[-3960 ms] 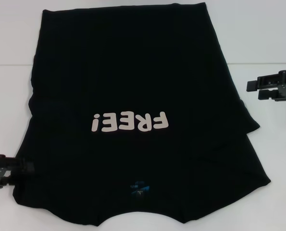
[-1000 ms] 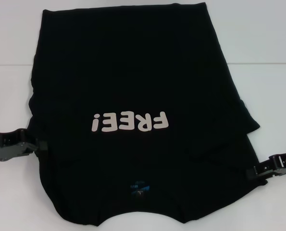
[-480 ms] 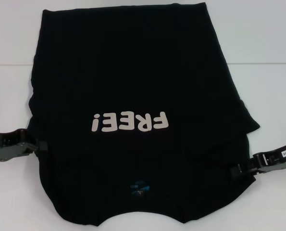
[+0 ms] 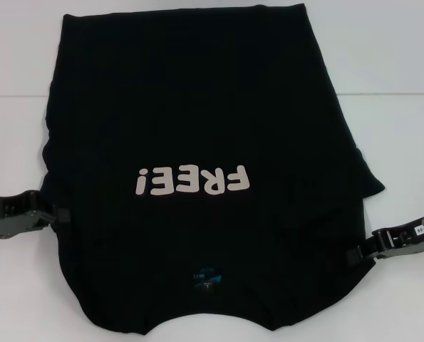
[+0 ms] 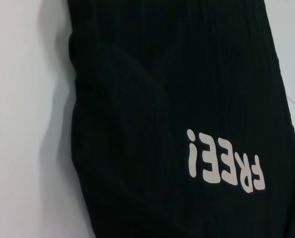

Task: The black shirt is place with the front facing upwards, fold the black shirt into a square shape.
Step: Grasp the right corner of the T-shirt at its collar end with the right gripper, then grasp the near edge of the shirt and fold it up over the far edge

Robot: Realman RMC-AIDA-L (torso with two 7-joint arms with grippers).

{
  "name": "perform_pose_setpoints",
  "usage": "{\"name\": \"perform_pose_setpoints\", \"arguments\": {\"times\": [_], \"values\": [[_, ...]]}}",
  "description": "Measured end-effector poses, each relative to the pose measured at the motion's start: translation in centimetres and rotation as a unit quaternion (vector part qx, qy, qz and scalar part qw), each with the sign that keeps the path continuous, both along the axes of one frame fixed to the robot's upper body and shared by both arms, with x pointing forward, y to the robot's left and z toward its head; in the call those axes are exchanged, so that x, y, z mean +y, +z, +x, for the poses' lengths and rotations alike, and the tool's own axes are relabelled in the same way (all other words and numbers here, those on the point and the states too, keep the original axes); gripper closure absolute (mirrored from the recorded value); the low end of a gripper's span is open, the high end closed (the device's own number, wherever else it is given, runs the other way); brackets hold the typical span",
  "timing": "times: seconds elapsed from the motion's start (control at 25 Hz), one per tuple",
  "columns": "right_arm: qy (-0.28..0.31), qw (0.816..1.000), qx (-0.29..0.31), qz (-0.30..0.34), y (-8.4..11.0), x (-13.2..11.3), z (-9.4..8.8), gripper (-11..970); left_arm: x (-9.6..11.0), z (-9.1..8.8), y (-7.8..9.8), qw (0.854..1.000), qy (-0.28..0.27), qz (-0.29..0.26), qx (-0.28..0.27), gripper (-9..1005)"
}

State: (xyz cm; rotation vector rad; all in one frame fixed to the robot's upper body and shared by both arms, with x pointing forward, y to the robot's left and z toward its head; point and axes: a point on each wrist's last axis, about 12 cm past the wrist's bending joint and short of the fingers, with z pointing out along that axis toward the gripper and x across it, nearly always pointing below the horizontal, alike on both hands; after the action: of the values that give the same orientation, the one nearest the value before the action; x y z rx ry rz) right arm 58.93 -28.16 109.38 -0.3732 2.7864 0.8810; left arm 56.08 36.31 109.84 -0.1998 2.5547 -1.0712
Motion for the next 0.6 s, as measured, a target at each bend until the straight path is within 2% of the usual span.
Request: {"name": "perform_pose_setpoints", "arguments": {"times": [0.24, 0.6], "values": [[-0.007, 1.0, -0.001, 0.005, 0.04, -0.26, -0.04, 812, 0.03, -0.04, -0.03, 1.0, 0.0, 0.0, 0.0, 971], [-0.008, 1.0, 0.001, 0.022, 0.43, -0.63, -0.26, 910, 0.07, -0.09, 0.06, 1.0, -0.001, -0.002, 0.001, 971]]}}
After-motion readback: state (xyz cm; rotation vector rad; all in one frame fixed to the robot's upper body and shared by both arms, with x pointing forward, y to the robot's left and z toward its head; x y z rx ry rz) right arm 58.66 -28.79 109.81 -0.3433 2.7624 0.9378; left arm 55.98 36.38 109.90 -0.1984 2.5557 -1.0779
